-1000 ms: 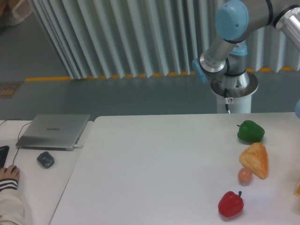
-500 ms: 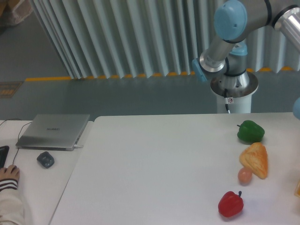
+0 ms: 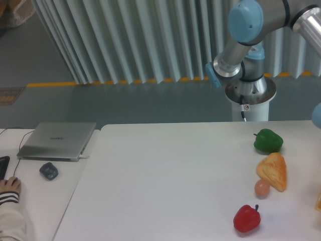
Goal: Place the yellow pepper on the table
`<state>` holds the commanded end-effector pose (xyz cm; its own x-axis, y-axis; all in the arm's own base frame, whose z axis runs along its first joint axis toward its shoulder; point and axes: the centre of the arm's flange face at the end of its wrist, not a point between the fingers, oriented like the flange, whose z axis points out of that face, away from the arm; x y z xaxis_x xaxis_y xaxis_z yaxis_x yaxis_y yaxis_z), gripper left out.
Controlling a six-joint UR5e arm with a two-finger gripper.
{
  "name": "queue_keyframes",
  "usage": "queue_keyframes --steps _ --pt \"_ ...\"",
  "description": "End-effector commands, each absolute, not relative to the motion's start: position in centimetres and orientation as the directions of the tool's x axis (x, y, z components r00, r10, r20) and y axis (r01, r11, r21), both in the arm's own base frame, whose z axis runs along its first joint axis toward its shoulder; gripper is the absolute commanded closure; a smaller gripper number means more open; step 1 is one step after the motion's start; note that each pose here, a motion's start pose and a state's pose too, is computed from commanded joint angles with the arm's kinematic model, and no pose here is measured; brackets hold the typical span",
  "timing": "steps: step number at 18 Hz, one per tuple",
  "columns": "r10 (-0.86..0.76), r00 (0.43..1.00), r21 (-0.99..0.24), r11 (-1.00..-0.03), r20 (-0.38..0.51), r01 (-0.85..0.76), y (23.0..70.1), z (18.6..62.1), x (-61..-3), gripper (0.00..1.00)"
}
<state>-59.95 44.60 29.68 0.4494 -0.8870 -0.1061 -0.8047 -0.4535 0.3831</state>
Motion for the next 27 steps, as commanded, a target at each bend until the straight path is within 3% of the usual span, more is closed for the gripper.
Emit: queue_keyframes --steps 27 --pt "-0.884 0.458 0.392 -0.454 -0.089 -0.8 43.2 28.8 -61.3 0.0"
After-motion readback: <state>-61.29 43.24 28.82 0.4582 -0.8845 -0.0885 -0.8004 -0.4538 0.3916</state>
